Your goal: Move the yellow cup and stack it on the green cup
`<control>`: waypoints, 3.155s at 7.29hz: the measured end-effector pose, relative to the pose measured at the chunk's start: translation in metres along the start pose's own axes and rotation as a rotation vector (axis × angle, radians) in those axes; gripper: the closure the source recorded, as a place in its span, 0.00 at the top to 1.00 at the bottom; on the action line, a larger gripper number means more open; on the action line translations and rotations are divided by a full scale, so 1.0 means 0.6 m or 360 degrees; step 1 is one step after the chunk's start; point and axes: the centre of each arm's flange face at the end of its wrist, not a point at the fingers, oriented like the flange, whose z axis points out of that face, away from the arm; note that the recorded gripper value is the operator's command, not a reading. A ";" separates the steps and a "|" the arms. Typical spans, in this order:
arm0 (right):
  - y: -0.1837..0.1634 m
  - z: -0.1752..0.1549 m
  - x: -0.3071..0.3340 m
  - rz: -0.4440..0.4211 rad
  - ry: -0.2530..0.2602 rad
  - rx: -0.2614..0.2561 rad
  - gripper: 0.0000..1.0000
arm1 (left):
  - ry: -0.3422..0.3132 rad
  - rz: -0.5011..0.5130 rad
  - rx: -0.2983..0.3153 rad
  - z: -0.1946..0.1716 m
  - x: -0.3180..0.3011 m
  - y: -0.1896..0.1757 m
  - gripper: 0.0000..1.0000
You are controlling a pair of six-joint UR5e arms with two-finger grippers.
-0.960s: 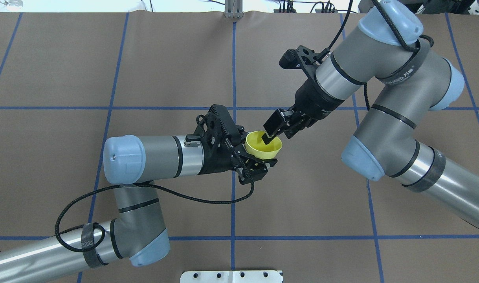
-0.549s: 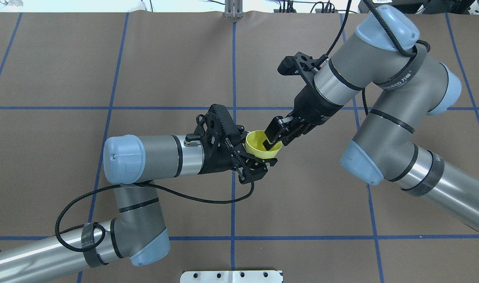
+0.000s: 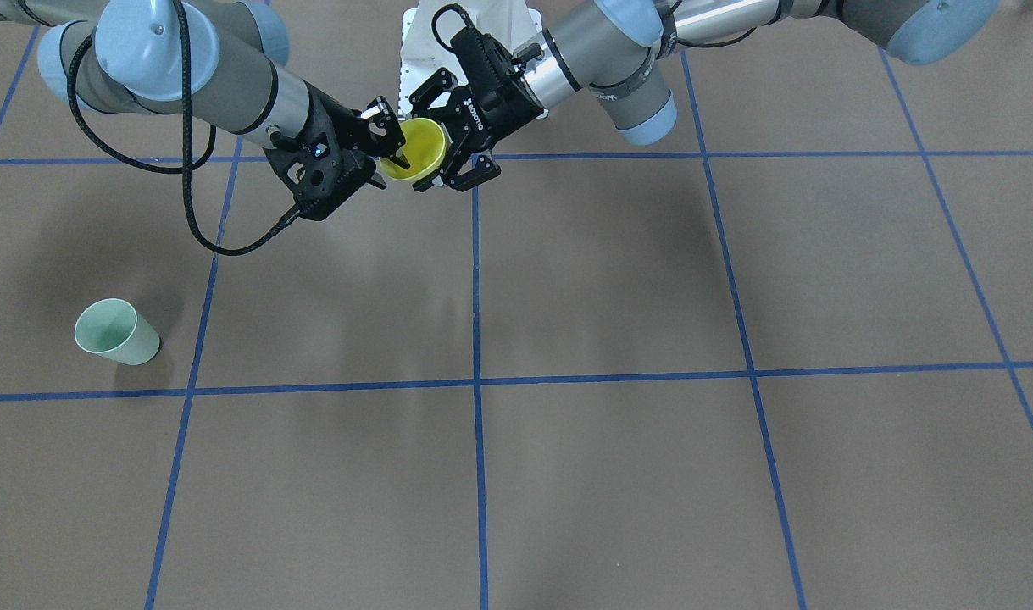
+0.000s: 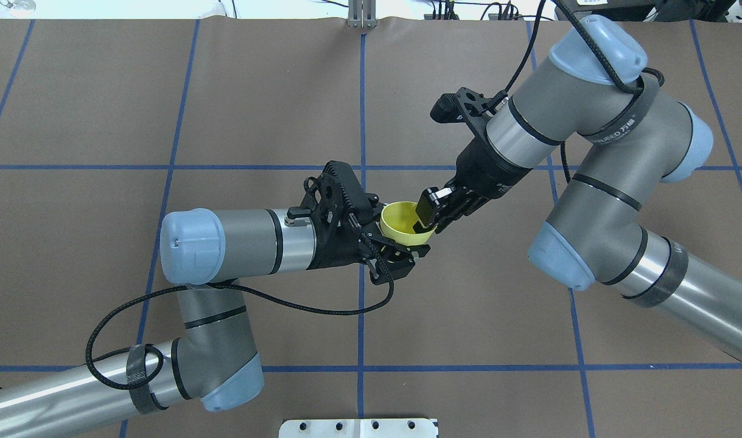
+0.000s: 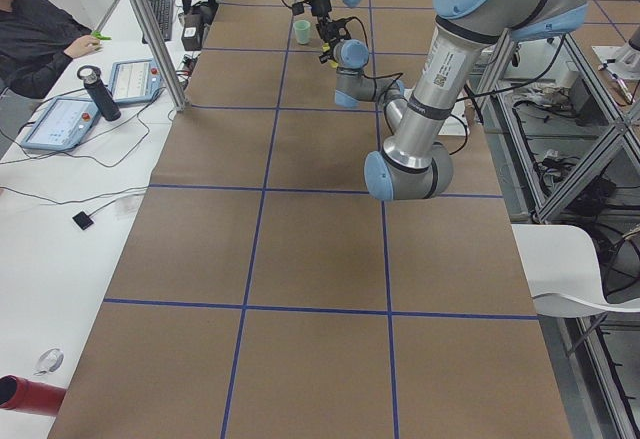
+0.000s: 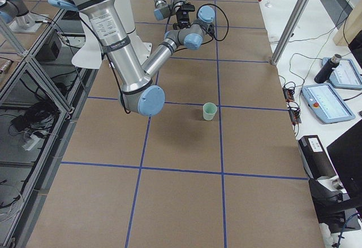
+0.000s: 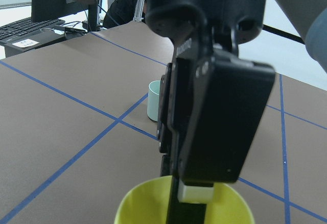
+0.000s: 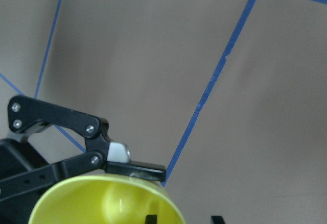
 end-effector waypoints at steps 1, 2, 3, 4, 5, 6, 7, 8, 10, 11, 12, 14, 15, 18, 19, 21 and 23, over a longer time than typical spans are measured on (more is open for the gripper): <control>0.002 0.000 0.001 0.0001 -0.0008 -0.0008 0.33 | 0.0000 0.0000 -0.0001 0.000 0.000 0.000 0.00; 0.003 -0.001 0.001 0.0002 -0.0011 -0.0012 0.33 | -0.0001 -0.0001 -0.0004 0.001 -0.001 0.002 0.00; 0.003 -0.002 0.002 0.0002 -0.0013 -0.0012 0.33 | -0.0004 -0.0002 -0.0009 0.003 -0.002 0.004 0.00; 0.003 -0.003 0.002 0.0002 -0.0014 -0.0012 0.32 | -0.0006 -0.0003 -0.0013 0.004 -0.003 0.006 0.00; 0.003 -0.003 0.002 0.0002 -0.0014 -0.0012 0.32 | -0.0006 -0.0003 -0.0015 0.005 -0.003 0.007 0.00; 0.003 -0.003 0.002 0.0002 -0.0014 -0.0012 0.31 | -0.0007 -0.0003 -0.0016 0.005 -0.004 0.008 0.00; 0.003 -0.003 0.001 0.0002 -0.0014 -0.0013 0.27 | -0.0007 -0.0003 -0.0017 0.005 -0.004 0.008 0.00; 0.004 -0.002 0.001 0.0002 -0.0014 -0.0013 0.19 | -0.0007 -0.0003 -0.0016 0.005 -0.004 0.008 0.00; 0.004 -0.002 0.001 0.0002 -0.0014 -0.0013 0.00 | -0.0006 -0.0003 -0.0015 0.006 -0.003 0.007 0.00; 0.004 -0.003 0.001 0.0001 -0.0014 -0.0012 0.00 | -0.0005 -0.0004 -0.0013 0.007 -0.002 0.005 0.14; 0.004 -0.003 0.001 -0.0001 -0.0015 -0.0011 0.00 | -0.0004 -0.0004 -0.0009 0.007 -0.002 0.003 0.74; 0.004 -0.005 0.000 -0.0005 -0.0016 -0.0007 0.00 | -0.0009 0.0002 0.0003 0.015 0.000 -0.006 1.00; 0.005 -0.006 -0.002 -0.0007 -0.0018 -0.0006 0.00 | -0.0036 0.0003 0.0015 0.025 -0.002 -0.010 1.00; 0.009 -0.009 0.009 0.0007 -0.0009 -0.0003 0.00 | -0.0072 0.0002 0.0033 0.030 -0.006 -0.014 1.00; 0.011 -0.010 0.019 0.0021 -0.0002 -0.0004 0.00 | -0.0073 0.0002 0.0035 0.030 -0.006 -0.015 1.00; 0.012 -0.020 0.040 0.0051 0.0015 0.0007 0.00 | -0.0074 -0.0007 0.0040 0.029 -0.006 -0.017 1.00; 0.010 -0.033 0.059 0.0081 0.0034 0.0027 0.00 | -0.0070 -0.0016 0.0039 0.028 -0.006 -0.017 1.00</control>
